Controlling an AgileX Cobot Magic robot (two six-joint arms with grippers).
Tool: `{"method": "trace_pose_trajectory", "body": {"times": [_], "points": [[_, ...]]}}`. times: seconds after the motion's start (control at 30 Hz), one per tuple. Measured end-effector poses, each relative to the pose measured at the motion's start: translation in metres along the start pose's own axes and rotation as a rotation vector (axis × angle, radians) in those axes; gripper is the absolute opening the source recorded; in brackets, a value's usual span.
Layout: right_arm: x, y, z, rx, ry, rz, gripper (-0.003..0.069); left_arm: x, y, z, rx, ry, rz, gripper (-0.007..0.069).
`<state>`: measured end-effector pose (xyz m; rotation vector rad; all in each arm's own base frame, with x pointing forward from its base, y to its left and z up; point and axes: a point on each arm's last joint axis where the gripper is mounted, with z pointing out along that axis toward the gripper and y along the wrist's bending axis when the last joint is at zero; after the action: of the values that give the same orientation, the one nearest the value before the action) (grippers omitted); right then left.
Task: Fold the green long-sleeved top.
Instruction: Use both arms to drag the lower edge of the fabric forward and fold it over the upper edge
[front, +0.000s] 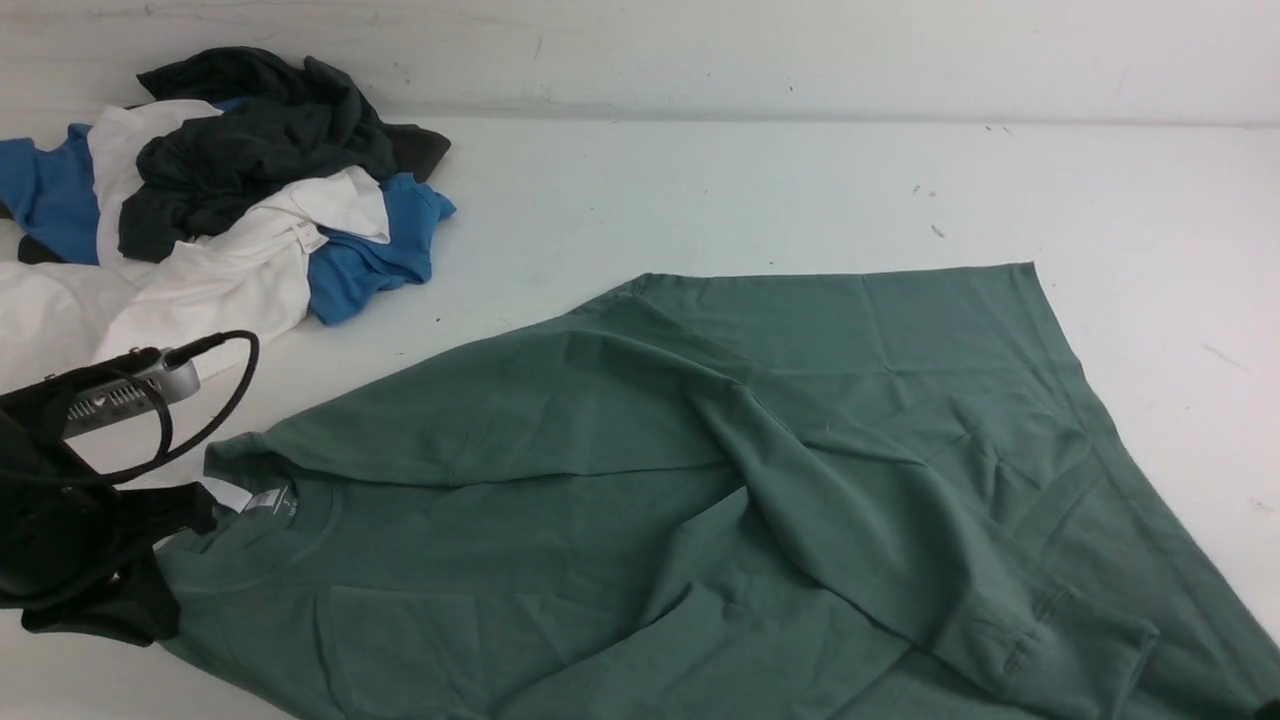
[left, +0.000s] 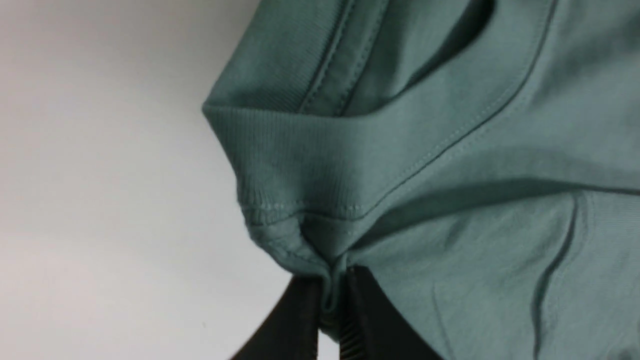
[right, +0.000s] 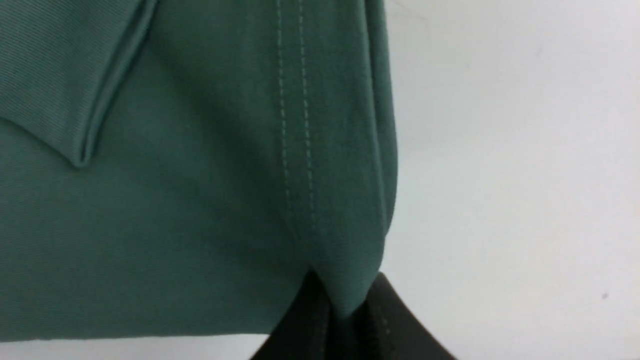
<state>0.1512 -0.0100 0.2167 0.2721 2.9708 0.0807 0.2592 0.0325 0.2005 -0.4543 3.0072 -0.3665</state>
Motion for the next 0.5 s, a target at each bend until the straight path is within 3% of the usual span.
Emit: {"method": "trace_pose_trajectory", "body": {"times": [0.23,0.5], "points": [[-0.011,0.004,-0.055,-0.007,-0.112,0.026,0.0043,0.006,-0.007,-0.02,0.025,0.008,0.02,0.0027],[-0.064,0.011,-0.103,-0.021,-0.245,0.032,0.0043,-0.033,-0.026,-0.063,0.081,-0.085,0.061,0.0027]]}}
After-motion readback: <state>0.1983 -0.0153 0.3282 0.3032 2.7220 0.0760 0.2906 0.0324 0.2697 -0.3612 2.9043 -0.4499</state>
